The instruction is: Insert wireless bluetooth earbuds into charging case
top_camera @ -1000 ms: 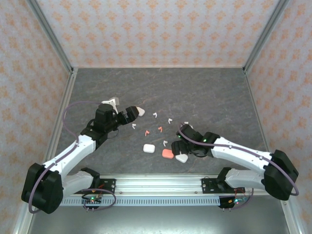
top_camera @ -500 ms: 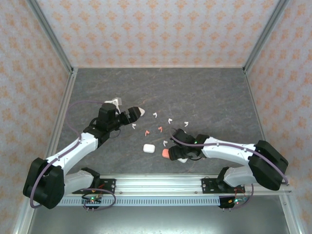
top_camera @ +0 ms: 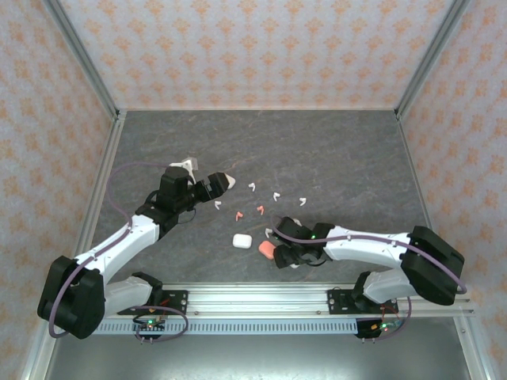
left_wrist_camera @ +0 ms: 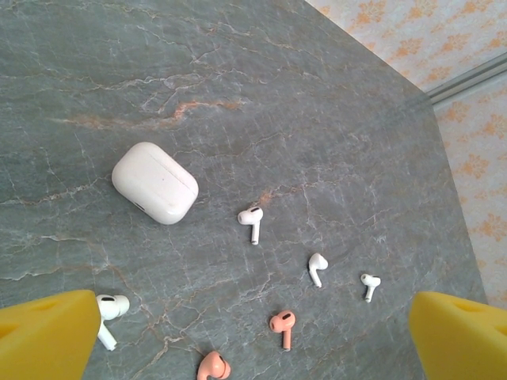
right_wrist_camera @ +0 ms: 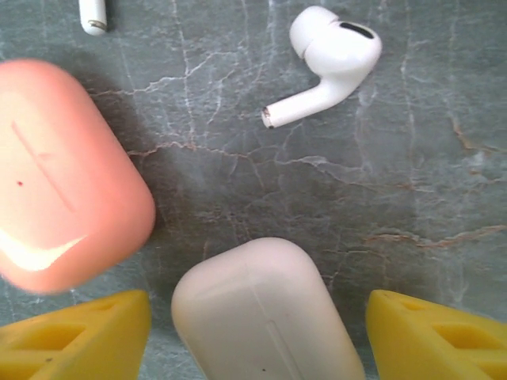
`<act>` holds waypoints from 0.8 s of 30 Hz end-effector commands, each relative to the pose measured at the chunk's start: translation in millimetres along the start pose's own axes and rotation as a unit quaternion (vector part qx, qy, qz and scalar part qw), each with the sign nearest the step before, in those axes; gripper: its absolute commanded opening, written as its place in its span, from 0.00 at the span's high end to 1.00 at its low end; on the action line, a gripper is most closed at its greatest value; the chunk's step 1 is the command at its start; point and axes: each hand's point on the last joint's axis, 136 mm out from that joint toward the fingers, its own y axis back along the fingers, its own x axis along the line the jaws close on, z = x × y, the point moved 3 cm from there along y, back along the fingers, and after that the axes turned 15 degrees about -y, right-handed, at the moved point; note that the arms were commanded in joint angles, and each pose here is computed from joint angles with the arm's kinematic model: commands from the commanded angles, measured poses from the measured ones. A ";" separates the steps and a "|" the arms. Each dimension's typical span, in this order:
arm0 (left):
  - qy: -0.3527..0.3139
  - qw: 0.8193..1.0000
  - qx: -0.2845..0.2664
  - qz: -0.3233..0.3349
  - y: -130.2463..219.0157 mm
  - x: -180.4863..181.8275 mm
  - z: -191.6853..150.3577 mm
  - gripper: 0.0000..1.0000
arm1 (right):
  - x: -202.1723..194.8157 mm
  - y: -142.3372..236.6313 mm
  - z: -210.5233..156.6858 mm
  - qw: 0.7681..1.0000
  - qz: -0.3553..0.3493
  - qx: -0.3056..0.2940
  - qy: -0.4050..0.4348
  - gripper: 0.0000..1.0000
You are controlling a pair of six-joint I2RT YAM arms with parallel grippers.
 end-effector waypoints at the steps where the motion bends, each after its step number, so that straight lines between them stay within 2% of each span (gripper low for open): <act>1: -0.007 1.000 -0.013 0.006 1.4 -4.4 11.9 0.00 | -7.7 10.7 6.5 0.999 -0.019 -0.029 -0.004 0.27; 12: -0.007 1.000 -0.012 0.008 2.3 -3.5 11.2 0.00 | -12.0 0.3 -2.9 1.000 -0.027 -0.004 -0.001 0.27; 24: -0.013 1.000 -0.007 0.015 3.8 -1.9 9.5 0.00 | -1.2 -13.0 -19.6 0.997 -0.063 0.019 0.046 0.36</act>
